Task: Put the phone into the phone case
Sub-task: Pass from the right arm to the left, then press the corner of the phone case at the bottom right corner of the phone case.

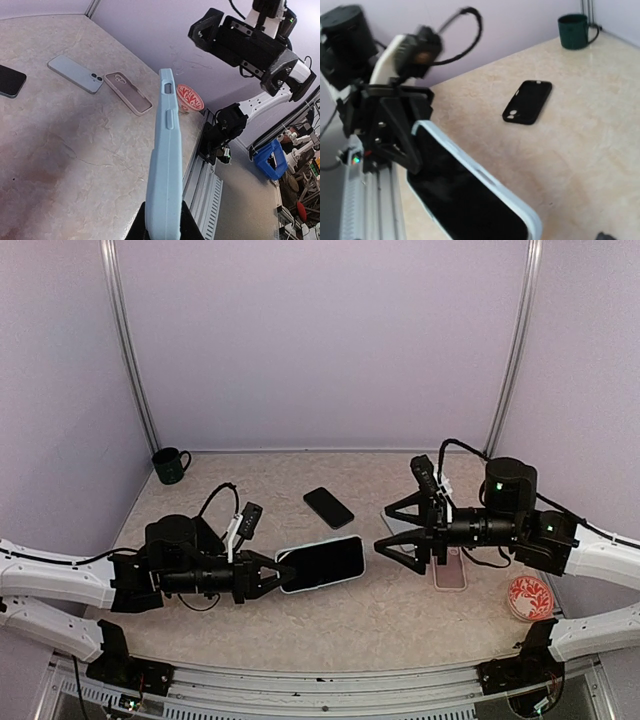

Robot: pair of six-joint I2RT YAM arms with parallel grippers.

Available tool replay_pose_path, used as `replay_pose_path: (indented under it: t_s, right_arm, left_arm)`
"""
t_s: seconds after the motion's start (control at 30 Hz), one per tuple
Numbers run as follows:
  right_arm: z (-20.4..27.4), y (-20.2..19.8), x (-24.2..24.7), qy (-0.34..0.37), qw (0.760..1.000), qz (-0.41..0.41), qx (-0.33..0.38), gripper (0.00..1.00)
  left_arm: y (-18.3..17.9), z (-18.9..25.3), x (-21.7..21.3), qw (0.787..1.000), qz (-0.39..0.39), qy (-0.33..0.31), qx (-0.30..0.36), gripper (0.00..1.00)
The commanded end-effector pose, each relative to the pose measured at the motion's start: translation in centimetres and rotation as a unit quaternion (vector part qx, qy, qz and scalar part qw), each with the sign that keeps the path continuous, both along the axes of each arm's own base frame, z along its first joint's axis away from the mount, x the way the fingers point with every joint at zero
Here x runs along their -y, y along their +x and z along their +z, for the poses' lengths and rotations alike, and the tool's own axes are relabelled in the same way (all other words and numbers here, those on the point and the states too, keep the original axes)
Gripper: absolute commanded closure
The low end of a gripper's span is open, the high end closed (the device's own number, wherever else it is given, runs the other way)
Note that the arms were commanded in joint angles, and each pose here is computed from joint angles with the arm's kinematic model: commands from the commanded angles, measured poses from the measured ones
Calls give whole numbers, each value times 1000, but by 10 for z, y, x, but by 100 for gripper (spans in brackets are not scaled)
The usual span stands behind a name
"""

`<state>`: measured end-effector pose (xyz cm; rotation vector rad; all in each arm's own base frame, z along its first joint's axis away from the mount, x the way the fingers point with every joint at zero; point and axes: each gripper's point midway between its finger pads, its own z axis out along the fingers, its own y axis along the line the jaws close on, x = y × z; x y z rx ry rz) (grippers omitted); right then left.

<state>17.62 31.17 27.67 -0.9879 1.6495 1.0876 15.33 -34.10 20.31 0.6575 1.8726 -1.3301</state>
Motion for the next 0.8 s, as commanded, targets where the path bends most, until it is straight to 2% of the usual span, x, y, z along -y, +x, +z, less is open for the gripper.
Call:
replay_pose_path:
  t_s: [0.0, 0.1, 0.23, 0.3, 0.6, 0.77]
  right_arm:
    - [3, -7, 7, -35, 994, -4, 106, 1]
    - [7, -15, 5, -34, 985, 8, 169, 1]
    - [5, -17, -2, -54, 978, 16, 200, 0]
    - [-2, -17, -4, -69, 980, 22, 187, 1]
    - [8, -23, 1, -7, 996, 0, 86, 0]
    - [-7, -27, 1, -2, 1000, 24, 16, 1]
  left_arm:
    - [1, 23, 3, 1000, -6, -17, 5, 100]
    - [0, 22, 5, 1000, -11, -9, -12, 100]
    - [-1, 23, 9, 999, -16, -4, -33, 100]
    - [-2, 28, 10, 999, -22, -12, -36, 100]
    - [-12, 66, -3, 997, -33, -59, 23, 100]
    - [-20, 82, -10, 994, -45, -83, 57, 100]
